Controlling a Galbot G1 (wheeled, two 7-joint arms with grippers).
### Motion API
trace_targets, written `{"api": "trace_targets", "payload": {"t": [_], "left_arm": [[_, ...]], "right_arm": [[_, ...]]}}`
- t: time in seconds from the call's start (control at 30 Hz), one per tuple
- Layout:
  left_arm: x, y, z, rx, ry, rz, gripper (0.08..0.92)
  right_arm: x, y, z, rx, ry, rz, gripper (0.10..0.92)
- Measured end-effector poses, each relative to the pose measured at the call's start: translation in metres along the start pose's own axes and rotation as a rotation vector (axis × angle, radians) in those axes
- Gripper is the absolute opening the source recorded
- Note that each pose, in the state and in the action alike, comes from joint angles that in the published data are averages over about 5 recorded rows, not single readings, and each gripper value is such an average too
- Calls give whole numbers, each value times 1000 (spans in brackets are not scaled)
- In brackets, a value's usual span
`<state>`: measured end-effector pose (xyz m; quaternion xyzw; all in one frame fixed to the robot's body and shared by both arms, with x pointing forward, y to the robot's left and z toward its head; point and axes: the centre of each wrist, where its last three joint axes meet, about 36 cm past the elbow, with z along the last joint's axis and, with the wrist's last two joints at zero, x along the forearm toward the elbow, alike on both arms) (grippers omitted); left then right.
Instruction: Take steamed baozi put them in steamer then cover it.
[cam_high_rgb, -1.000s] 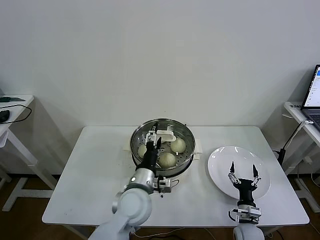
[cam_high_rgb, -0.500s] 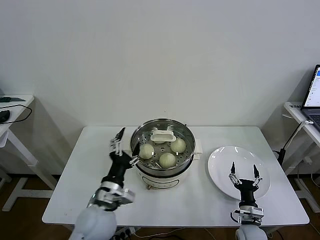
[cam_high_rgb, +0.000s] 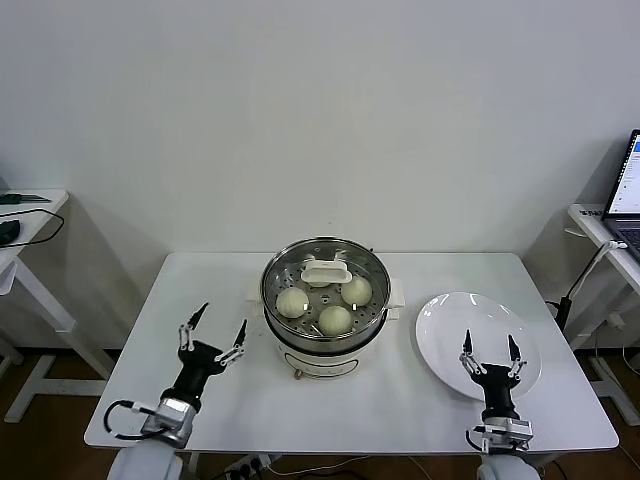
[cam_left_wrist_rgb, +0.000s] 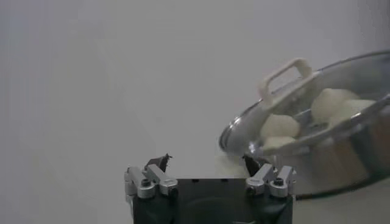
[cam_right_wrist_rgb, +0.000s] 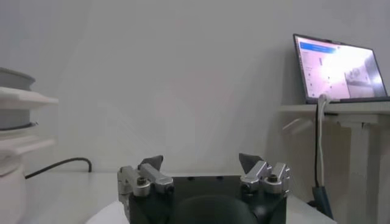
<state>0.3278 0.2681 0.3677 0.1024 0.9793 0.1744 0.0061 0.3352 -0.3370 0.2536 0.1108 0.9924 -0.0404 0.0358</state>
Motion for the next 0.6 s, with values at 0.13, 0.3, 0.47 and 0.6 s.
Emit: {"api": "trace_targets", "payload": {"t": [0.13,0.3,0.47,0.6], "left_arm": [[8,6,15,49,3,-6,823],[14,12,27,85,-1,-18,823],[18,14,35,105,-7,-25,823],[21,14,37,110,-9,-21,823]], "right_arm": [[2,-4,-2,-2,10,5,823],[6,-3,-4,-12,18,3,823],[10,-3,-7,-11,21,0,823],[11,-4,-9,-8,20,-3,823]]}}
